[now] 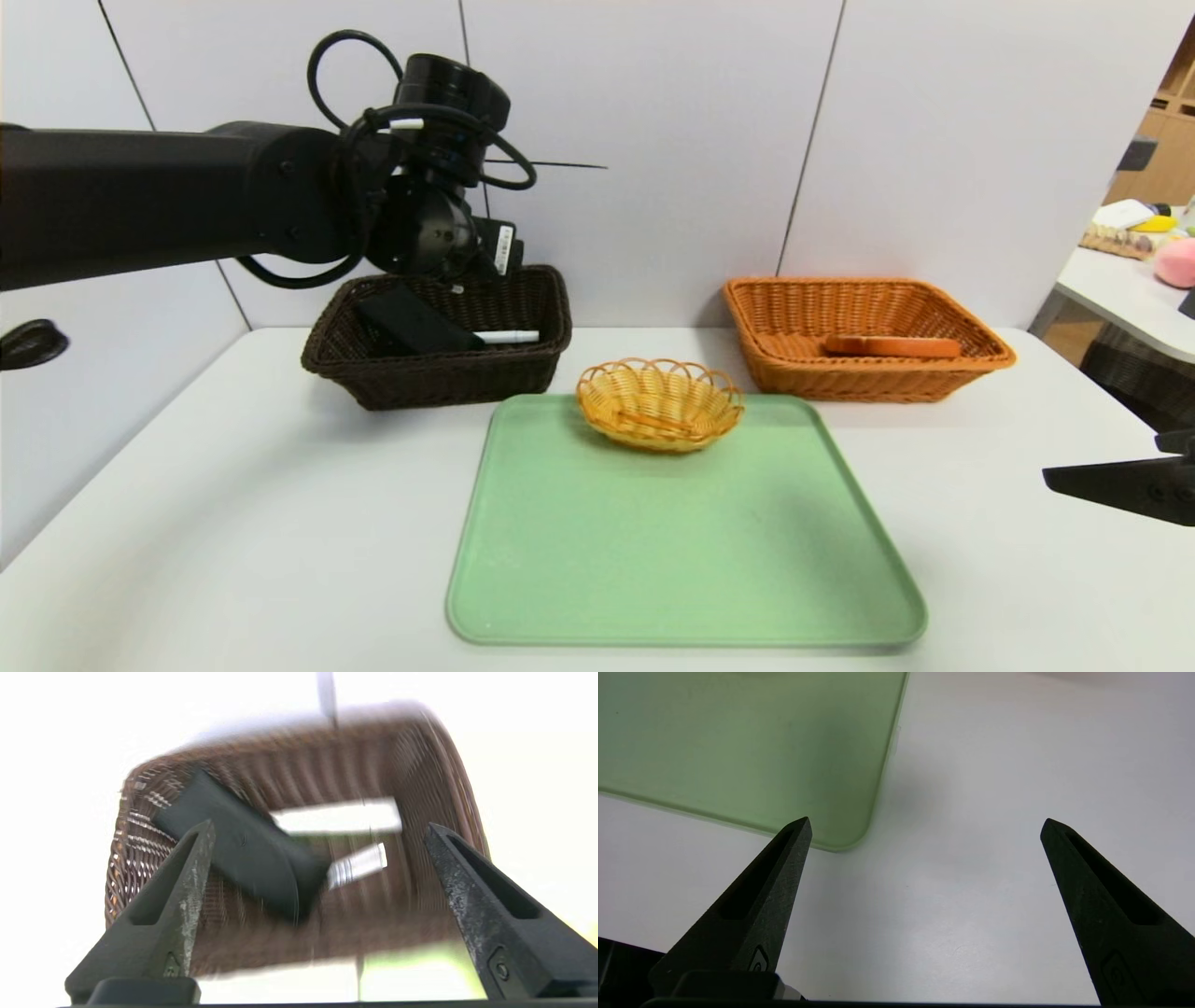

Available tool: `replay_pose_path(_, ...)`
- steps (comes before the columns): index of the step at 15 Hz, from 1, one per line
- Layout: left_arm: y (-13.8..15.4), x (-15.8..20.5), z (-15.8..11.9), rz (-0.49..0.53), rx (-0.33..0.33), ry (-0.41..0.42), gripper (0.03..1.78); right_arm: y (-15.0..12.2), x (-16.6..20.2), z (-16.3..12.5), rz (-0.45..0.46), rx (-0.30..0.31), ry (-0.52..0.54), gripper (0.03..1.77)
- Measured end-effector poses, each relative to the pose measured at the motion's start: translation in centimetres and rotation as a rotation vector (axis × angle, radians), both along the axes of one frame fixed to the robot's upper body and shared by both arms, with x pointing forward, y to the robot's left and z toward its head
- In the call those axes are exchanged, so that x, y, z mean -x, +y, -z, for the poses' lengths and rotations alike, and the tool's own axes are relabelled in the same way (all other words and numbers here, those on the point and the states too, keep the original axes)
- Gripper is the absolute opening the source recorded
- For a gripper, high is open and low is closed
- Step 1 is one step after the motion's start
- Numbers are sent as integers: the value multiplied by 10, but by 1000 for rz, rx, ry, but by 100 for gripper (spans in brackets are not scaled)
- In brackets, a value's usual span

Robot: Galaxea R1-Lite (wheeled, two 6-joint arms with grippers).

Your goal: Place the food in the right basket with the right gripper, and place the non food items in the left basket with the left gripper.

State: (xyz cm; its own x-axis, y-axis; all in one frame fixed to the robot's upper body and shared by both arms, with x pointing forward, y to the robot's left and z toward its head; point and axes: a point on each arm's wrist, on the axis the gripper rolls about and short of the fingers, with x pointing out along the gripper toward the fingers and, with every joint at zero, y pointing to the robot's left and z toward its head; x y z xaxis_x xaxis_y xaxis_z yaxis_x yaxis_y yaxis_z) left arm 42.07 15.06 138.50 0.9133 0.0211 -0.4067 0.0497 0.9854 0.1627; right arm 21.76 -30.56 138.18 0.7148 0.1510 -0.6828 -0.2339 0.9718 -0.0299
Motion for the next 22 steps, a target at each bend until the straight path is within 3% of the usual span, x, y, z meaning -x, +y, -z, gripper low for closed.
replay_pose_path(4,28,57,3,254,-39,99,164,-1,0,-1,-37,27,1,170)
replay_pose_path(7,51,100,0,271,-29,99,166,0,-8,2,-46,47,24,170)
replay_pose_path(11,91,148,-2,164,-17,55,167,-3,-6,8,-21,56,83,170)
replay_pose_path(15,141,193,-3,3,16,-27,168,-16,17,12,52,45,54,170)
replay_pose_path(19,175,253,10,-145,45,-131,169,-28,72,27,131,30,-38,170)
replay_pose_path(22,186,296,24,-201,60,-224,169,-32,125,44,175,28,-178,170)
